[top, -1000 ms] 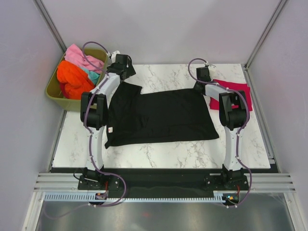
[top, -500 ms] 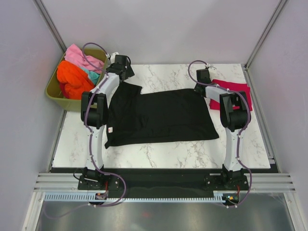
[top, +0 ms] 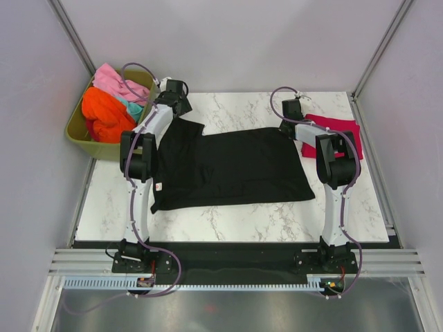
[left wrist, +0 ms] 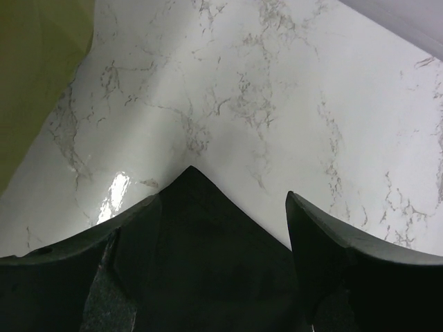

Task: Fold and stack the t-shirts
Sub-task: Fold the tshirt

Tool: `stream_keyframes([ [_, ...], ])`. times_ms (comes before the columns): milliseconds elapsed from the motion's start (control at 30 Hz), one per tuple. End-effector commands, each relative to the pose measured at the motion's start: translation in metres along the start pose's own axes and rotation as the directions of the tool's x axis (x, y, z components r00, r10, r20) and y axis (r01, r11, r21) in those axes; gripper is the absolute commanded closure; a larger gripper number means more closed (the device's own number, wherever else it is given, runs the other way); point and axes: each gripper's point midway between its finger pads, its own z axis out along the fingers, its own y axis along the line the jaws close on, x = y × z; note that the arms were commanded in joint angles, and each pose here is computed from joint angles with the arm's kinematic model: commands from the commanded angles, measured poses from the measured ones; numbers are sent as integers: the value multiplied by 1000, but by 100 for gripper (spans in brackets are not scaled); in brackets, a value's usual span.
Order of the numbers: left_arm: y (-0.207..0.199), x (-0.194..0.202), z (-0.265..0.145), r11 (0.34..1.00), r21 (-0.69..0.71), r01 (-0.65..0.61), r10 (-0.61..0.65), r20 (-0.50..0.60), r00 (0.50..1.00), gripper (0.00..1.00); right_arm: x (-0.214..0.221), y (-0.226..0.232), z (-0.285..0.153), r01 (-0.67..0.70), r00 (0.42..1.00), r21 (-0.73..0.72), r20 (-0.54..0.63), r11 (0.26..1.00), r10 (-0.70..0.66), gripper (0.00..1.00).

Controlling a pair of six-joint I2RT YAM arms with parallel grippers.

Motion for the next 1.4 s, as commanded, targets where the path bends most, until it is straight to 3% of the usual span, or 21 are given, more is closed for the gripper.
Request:
stream_keyframes([
  [0,7,-1,6,998,-37,-56,56,-2,998,21,-2,-5,-6,0,1000,25,-1,1000,0,100],
  [267,20,5,14,993,-102,-59,57,-21,998,23,0,-5,-5,-6,1000,20,-8,1000,6,100],
  [733,26,9,32,999,-37,29,-32,-87,996,52,-1,-8,-5,-15,1000,24,-9,1000,15,100],
  [867,27,11,33,999,-34,28,-31,-94,995,55,0,-8,-5,-16,1000,24,-11,1000,16,100],
  [967,25,10,34,999,-25,28,-30,-96,995,70,-1,-9,-5,-19,1000,25,-12,1000,20,100],
  [1000,26,11,35,999,-24,26,-29,-100,995,81,-1,-8,-5,-19,1000,23,-11,1000,19,100],
  [1133,24,8,35,999,-18,27,-28,-92,995,98,-1,-8,-5,-22,1000,22,-10,1000,22,100],
  [1367,24,2,23,999,-19,32,-33,-70,997,98,-3,-6,-6,-45,999,2,-18,999,45,100],
])
